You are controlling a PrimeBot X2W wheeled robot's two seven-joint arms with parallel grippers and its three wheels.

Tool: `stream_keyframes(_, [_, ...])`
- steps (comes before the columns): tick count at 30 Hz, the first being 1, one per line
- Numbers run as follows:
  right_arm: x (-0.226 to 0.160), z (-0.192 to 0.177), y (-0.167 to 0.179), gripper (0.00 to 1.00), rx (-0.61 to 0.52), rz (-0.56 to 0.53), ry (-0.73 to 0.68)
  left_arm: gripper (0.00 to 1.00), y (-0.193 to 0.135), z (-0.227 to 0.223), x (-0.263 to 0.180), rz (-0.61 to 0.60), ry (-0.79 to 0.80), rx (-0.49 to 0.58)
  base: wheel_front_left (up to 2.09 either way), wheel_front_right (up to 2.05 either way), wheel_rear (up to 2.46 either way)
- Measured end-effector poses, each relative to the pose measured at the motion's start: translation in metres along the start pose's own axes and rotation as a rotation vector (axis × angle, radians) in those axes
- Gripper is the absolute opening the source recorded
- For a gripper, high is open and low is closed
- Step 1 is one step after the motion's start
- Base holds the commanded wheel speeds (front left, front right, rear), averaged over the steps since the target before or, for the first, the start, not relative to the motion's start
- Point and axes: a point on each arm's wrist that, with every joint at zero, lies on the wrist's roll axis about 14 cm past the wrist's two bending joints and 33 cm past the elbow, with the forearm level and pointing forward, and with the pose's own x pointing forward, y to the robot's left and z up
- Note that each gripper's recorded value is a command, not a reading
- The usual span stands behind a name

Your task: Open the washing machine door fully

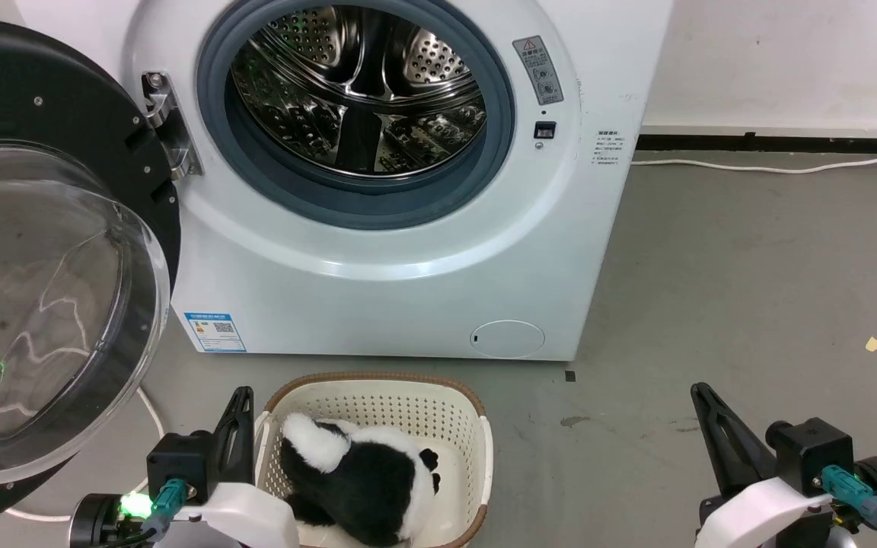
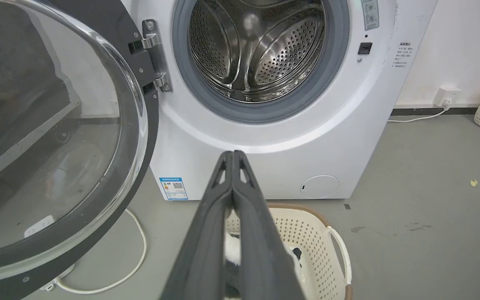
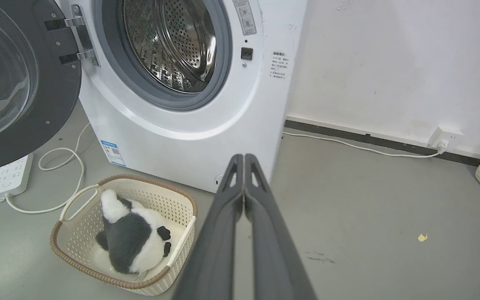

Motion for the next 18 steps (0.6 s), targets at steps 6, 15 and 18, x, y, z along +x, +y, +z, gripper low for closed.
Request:
stream_keyframes(6, [0.0,0.0,0.0,0.0,0.0,0.0,0.0,0.0,0.0001,0.0,0.0,0.0,0.0,0.0,0.0,0.0,0.0])
stream_keyframes(15, [0.0,0.0,0.0001,0.0,0.0,0.0,0.0,0.0,0.0,0.0,0.0,0.0,0.0,0.0,0.0,0.0,0.0])
stream_keyframes(18, [0.0,0.0,0.0001,0.0,0.0,0.0,0.0,0.0,0.0,0.0,0.0,0.0,0.0,0.0,0.0,0.0,0.0])
